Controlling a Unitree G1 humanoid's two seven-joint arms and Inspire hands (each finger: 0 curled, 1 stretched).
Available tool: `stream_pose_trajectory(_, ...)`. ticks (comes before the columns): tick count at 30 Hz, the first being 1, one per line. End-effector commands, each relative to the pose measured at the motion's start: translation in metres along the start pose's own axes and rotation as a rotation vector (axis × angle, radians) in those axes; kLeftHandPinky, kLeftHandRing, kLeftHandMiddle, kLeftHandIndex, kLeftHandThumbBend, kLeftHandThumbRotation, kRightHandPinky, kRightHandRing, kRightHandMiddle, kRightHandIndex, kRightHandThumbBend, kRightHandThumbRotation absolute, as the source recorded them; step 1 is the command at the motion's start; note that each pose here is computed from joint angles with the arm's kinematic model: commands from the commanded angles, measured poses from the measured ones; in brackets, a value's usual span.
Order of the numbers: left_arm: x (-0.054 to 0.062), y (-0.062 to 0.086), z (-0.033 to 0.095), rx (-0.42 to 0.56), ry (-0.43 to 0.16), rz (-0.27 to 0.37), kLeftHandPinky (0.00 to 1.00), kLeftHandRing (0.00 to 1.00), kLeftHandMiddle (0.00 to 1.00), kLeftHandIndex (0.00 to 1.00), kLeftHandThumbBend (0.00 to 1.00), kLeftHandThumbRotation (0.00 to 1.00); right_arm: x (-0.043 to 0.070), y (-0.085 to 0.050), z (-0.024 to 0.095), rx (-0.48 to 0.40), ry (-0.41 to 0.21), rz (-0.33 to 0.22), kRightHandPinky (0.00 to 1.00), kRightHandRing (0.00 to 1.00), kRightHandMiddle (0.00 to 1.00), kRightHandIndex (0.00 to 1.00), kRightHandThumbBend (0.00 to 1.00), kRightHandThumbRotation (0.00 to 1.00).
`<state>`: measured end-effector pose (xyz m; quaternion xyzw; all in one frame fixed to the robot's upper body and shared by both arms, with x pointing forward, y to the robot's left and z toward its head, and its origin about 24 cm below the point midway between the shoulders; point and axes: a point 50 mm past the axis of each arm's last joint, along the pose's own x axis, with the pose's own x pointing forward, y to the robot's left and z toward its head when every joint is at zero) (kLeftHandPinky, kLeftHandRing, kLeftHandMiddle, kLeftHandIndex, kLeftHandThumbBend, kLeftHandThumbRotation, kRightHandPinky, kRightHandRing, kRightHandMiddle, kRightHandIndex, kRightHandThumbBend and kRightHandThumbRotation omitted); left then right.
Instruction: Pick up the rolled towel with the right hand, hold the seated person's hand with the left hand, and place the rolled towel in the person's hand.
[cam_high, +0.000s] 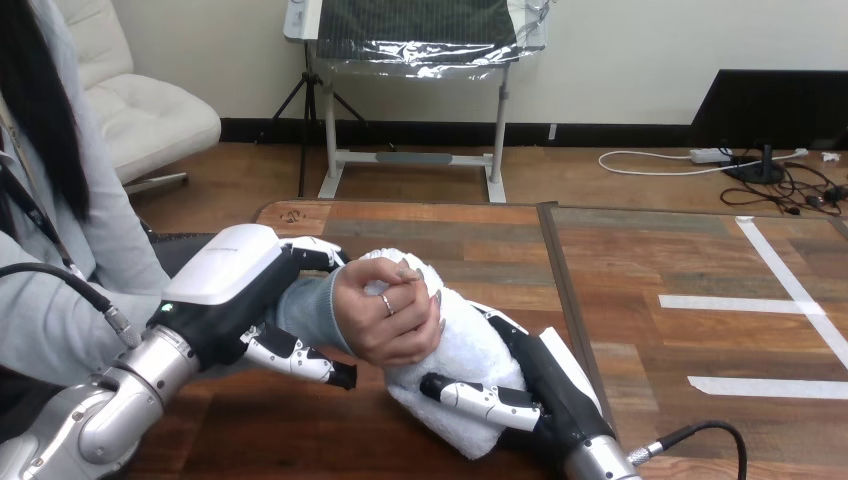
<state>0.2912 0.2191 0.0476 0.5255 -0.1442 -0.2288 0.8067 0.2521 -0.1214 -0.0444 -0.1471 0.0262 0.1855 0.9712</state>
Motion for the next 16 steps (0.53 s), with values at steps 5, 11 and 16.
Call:
stream_pose_trajectory(5, 0.0089, 0.0065, 0.0108, 0.001, -0.051, 0.008, 0.90, 0.96, 0.97, 0.98, 1.00, 0.45, 0.0065, 0.0047, 0.0109, -0.045, -0.044, 0.066, 0.84, 0.84, 0.84, 0.91, 0.84, 0.94)
stream_pose_trajectory(11, 0.0078, 0.0033, 0.0102, 0.006, -0.042, -0.009, 0.92, 0.99, 0.99, 1.00, 1.00, 0.52, 0.0048, 0.0046, 0.0099, -0.043, -0.042, 0.082, 0.87, 0.86, 0.86, 0.93, 0.90, 0.99)
stream_pose_trajectory(16, 0.0066, 0.0000, 0.0100, 0.002, -0.037, -0.014, 0.92, 1.00, 1.00, 1.00, 1.00, 0.56, 0.0030, 0.0042, 0.0088, -0.047, -0.041, 0.092, 0.88, 0.87, 0.87, 0.94, 0.93, 1.00)
